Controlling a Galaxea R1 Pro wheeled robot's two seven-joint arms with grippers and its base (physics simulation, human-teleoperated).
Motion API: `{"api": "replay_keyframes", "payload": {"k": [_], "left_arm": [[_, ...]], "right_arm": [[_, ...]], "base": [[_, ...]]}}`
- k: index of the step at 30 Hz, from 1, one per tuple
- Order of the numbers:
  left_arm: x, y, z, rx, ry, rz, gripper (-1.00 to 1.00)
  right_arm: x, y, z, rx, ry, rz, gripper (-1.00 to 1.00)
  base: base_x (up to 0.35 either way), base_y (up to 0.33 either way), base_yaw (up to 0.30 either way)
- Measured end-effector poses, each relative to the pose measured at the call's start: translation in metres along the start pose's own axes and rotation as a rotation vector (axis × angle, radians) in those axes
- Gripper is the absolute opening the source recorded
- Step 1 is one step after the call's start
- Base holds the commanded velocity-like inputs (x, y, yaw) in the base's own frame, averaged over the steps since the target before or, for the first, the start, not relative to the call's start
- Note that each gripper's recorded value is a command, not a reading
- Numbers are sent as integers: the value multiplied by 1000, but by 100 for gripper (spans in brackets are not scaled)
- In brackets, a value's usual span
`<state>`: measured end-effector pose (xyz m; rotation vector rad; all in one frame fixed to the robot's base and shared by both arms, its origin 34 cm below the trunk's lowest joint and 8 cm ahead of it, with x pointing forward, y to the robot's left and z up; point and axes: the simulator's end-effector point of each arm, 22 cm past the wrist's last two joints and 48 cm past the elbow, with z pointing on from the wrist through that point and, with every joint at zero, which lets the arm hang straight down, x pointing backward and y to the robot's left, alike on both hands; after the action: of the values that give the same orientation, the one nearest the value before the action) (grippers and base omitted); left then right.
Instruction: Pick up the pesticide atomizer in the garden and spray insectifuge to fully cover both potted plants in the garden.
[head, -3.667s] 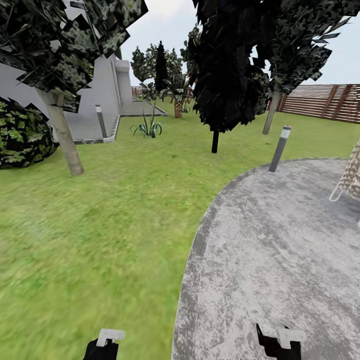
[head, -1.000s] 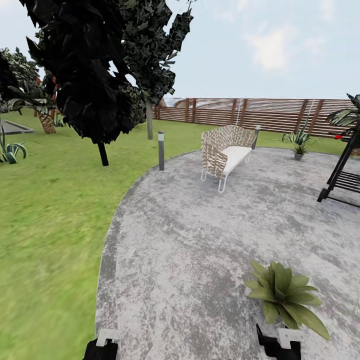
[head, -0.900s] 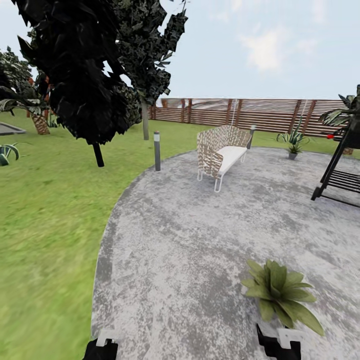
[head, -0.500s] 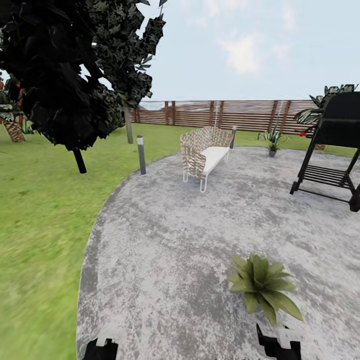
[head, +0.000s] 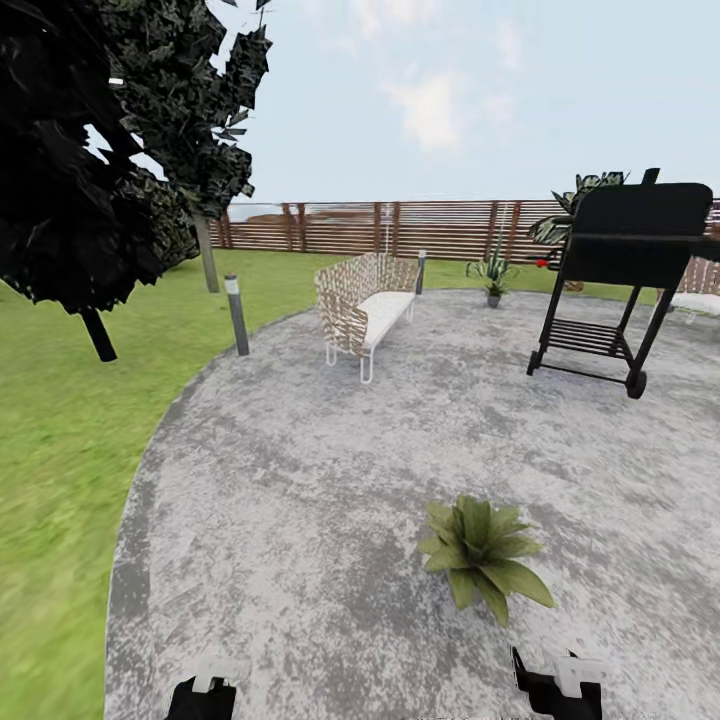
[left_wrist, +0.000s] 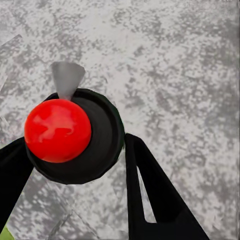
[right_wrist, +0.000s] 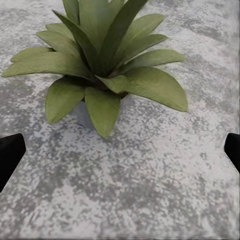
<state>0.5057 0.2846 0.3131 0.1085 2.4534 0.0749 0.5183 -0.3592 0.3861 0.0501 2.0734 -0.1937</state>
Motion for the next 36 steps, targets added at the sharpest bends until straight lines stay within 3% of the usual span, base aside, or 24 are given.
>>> {"api": "replay_keyframes", "payload": {"k": [27, 36], "left_arm": [[0, 0, 0, 0, -1, 0, -100], [0, 1, 0, -1, 0, 0, -100]], "right_arm": [[1, 0, 0, 0, 1, 0, 100], [0, 2, 0, -1, 2, 4, 100]], "base": [[0, 0, -300], [0, 0, -60]]}}
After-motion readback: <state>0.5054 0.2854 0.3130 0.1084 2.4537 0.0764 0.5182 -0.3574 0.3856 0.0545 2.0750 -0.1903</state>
